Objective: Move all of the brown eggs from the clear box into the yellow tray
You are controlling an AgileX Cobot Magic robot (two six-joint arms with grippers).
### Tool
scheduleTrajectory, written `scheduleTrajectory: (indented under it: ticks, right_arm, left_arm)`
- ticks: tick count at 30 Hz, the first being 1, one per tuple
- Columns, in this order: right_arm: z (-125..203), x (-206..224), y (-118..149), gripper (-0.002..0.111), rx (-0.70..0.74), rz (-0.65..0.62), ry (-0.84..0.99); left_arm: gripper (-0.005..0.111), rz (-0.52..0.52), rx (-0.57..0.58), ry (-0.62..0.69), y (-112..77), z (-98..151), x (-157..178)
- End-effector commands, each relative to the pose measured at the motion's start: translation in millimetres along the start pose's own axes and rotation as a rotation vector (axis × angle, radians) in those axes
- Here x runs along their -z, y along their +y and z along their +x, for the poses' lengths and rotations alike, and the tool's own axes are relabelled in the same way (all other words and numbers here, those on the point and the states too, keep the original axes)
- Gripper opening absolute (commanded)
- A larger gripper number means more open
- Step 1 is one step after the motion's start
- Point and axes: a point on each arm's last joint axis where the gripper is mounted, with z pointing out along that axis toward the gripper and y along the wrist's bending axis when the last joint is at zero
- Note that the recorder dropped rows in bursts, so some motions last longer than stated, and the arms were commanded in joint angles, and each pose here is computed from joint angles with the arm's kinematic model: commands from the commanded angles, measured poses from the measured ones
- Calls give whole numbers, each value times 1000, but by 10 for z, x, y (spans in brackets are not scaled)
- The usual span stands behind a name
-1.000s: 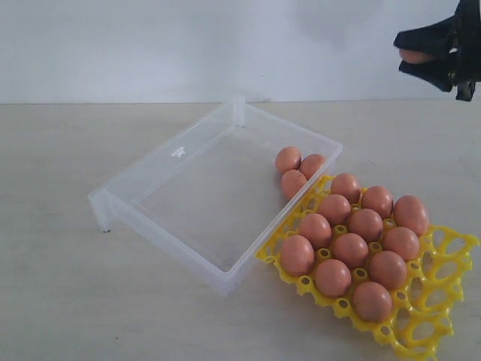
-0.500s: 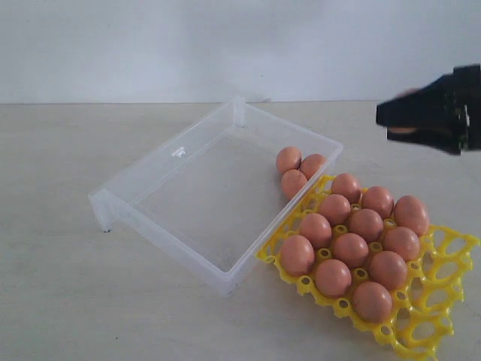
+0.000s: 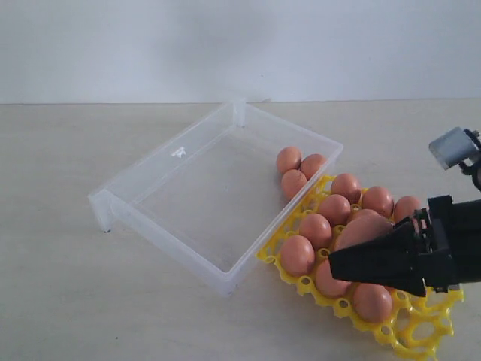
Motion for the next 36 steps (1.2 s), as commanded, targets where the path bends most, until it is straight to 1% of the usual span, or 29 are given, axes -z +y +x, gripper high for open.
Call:
scheduleTrajectory:
  ticks: [1,2,3,4,5,6,7,8,10,14,17,18,21,22,25,28,31,34,36]
  right_arm:
    - [-117,246,96,0,263,391,-78]
    - [-111,384,106,0,377,595,-93]
    - [-66,449,113,0,424,692,-90]
    - [33,534,139,0,519,819,-68]
    - [100,567,160,0,585,871,-44]
    - [227,562,191,0,642,886,-14]
    - [306,546,216,0,659,879,-7]
    - [393,512,273,0,682,840,-14]
    - [493,480,316,0,690,811,-21]
    - [650,451,326,0,682,811,-14]
    - [672,442,326,0,679,805,-12]
    - [672,443,326,0,661,804,-19]
    - [674,431,299,0,526,788,-54]
    - [683,410,281,0,460,765,-59]
    - [719,322,234,0,372,693,-17]
    - [777,200,190,0,330,604,67]
    - [838,103,144,0,299,553,148]
    - [868,62,124,0,290,533,186]
    - [869,68,110,0,291,548,190]
  left_arm:
    - [4,7,7,-13,-3,-16,4]
    - [4,7,7,-13,-3,-16,4]
    - [4,7,7,-13,-3,-16,4]
    - [4,7,7,-13,-3,-16,4]
    - [4,7,7,-13,-3,-16,4]
    - [4,7,7,-13,-3,-16,4]
    - [4,7,7,-13,-3,-16,4]
    - [4,7,7,-13,-3,-16,4]
    - [4,7,7,-13,-3,-16,4]
    - [4,7,7,-13,-3,-16,4]
    - [4,7,7,-13,-3,-16,4]
    - [4,7,7,-13,-3,-16,4]
    - [4,7,7,-13,-3,-16,4]
    - [4,7,7,-13,-3,-16,4]
    - [4,7,7,-13,-3,-16,4]
    - [4,7,7,-13,-3,-16,4]
    - [4,7,7,-13,-3,-16,4]
    - [4,7,7,-13,-3,-16,4]
    - [4,7,7,-13,-3,-16,4]
